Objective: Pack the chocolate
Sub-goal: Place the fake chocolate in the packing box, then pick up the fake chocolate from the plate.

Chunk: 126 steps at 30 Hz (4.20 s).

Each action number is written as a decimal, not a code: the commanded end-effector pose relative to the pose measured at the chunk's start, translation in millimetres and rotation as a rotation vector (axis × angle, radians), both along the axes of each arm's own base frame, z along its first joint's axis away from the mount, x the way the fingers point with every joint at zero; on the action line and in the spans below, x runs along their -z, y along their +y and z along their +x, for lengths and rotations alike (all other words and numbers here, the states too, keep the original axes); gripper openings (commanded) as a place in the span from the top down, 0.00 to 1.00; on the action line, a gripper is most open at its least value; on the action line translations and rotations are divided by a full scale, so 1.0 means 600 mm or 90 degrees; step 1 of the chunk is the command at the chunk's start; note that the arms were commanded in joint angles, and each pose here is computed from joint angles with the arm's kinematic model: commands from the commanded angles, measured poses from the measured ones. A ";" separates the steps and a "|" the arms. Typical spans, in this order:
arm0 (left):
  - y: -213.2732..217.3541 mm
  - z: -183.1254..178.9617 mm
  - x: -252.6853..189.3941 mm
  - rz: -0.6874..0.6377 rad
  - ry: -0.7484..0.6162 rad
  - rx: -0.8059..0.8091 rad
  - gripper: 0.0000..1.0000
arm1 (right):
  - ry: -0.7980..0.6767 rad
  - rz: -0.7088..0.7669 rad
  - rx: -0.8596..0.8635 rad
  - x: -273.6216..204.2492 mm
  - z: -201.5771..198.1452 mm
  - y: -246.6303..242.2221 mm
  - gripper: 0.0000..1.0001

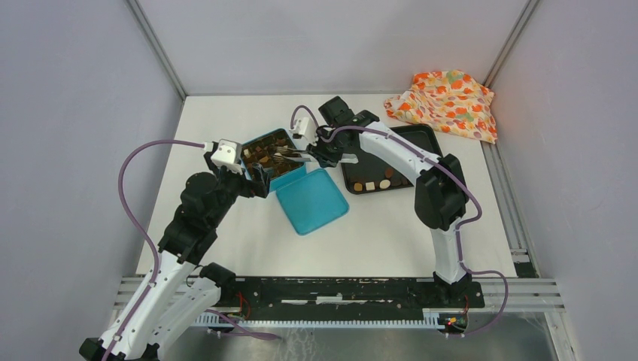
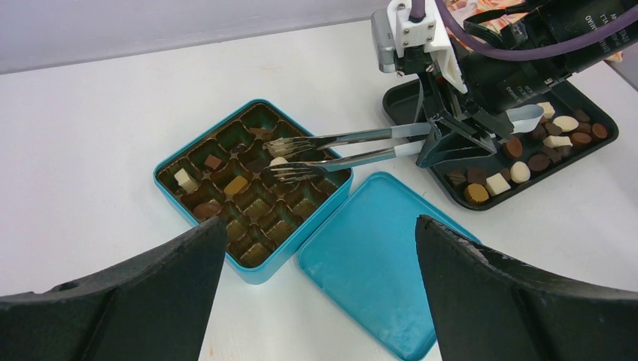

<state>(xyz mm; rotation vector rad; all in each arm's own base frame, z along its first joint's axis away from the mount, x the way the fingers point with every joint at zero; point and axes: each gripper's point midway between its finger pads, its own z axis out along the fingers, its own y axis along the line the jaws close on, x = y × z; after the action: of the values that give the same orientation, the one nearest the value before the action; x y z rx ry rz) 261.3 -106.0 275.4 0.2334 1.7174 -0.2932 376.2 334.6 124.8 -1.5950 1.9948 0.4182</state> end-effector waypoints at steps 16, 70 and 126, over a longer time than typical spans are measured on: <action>0.005 0.002 -0.015 -0.006 -0.016 -0.010 0.00 | -0.047 0.034 0.003 -0.051 0.016 0.018 0.56; 0.001 0.011 0.002 0.006 0.007 -0.011 0.00 | -0.062 0.235 0.296 -0.055 -0.075 -0.417 0.56; -0.020 0.013 0.011 0.003 0.022 0.028 0.00 | -0.031 -0.016 0.557 0.068 -0.117 -0.648 0.57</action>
<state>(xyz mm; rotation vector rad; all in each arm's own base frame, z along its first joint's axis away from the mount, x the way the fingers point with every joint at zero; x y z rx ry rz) 266.7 -115.4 256.5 0.2739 1.7860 -0.3087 301.6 -51.0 81.2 -0.5907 2.4191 0.0208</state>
